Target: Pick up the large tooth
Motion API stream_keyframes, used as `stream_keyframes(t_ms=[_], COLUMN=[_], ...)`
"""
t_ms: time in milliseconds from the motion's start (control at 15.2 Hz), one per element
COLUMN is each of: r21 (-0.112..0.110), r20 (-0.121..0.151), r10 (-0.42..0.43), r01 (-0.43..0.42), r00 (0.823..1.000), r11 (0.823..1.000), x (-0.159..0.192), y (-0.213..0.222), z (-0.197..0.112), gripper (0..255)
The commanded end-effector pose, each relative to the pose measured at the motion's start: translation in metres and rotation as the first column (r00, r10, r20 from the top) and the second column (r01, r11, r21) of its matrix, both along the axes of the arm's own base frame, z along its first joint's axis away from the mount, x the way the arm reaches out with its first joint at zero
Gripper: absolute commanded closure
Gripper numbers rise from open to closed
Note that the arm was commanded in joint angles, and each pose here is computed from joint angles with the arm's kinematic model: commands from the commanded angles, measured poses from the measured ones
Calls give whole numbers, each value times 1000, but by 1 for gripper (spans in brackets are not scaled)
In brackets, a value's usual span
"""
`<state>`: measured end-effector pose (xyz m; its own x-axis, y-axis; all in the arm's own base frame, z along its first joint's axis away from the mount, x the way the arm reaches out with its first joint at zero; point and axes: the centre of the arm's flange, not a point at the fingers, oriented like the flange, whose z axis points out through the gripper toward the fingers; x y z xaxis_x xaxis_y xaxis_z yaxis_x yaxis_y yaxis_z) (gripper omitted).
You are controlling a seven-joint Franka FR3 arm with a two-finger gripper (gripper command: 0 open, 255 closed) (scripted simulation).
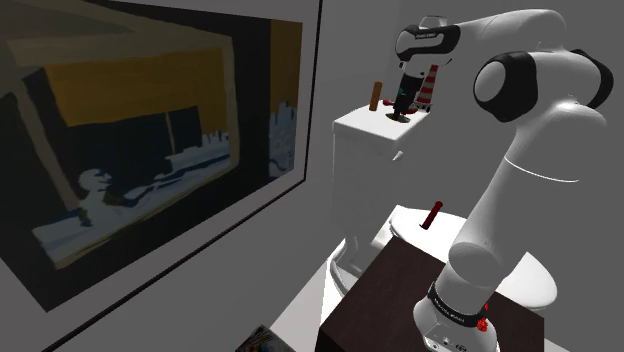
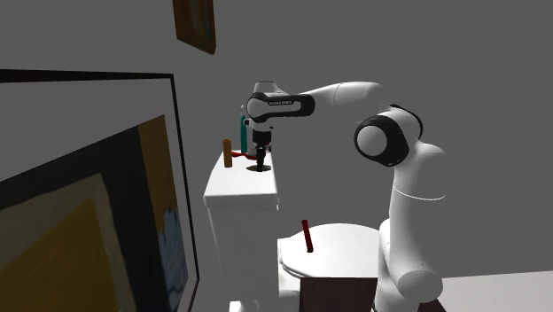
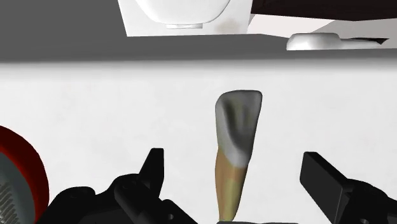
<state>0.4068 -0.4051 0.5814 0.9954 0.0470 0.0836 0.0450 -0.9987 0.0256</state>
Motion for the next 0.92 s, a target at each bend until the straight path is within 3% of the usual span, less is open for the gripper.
stream_keyframes(t_ms=[0,594,858], r21=[0,0,0], r20=[0,0,0], r10=[0,0,0], r01=[0,0,0], r00=[1000,1000,1000], r11=[1000,1000,1000], x=[0,0,0], y=[0,0,0], z=[-2,-2,20], gripper=[255,255,255])
